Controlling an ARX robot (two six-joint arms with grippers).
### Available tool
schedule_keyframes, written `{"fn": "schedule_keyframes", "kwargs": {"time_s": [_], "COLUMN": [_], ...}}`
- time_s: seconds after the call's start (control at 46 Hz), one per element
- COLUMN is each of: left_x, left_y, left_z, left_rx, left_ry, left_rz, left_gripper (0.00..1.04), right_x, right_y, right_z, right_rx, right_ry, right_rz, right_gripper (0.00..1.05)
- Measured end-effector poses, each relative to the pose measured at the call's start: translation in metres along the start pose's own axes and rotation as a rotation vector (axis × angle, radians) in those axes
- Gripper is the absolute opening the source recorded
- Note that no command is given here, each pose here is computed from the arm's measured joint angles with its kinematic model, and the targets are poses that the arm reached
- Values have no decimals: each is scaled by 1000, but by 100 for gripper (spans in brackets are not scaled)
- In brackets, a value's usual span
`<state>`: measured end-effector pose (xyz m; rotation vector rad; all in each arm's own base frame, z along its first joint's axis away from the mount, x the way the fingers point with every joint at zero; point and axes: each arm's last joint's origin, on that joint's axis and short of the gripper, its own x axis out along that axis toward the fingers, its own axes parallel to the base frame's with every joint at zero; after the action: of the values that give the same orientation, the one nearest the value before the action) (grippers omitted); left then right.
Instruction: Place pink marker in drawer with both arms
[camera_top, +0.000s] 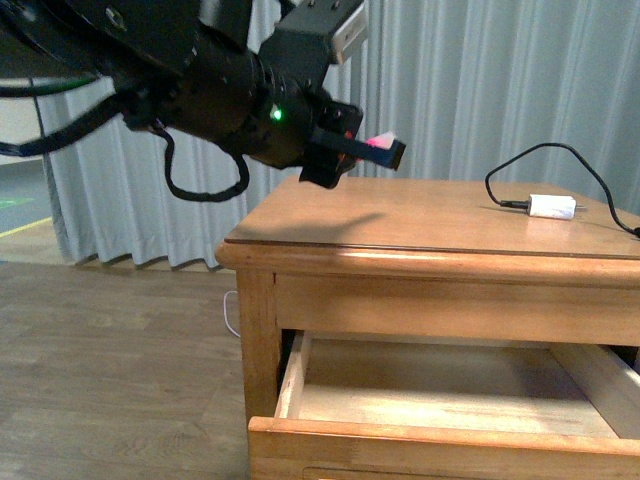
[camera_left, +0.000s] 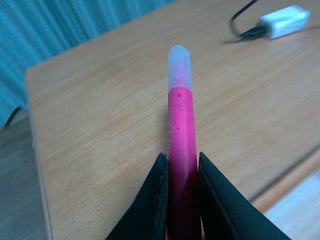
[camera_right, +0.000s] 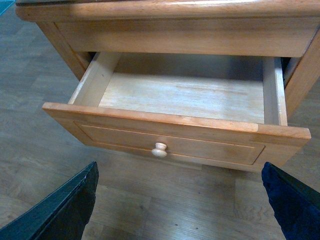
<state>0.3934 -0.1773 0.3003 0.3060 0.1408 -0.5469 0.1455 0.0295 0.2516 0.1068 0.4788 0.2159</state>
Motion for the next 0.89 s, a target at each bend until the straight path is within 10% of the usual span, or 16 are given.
{"fn": "schedule_keyframes", "kwargs": {"time_s": [0.326, 0.89], "left_x": [-54, -7], "left_y": [-29, -59], "left_z": [-3, -92], "left_rx": [271, 280], "left_ry": [-100, 77], "left_rz": [-288, -269], "left_gripper": [15, 15], "right_x": [0, 0], "right_y": [0, 0], "right_z": [0, 0], "right_rx": [0, 0], "right_ry": [0, 0], "right_rz": [0, 0], "right_gripper": [96, 96]}}
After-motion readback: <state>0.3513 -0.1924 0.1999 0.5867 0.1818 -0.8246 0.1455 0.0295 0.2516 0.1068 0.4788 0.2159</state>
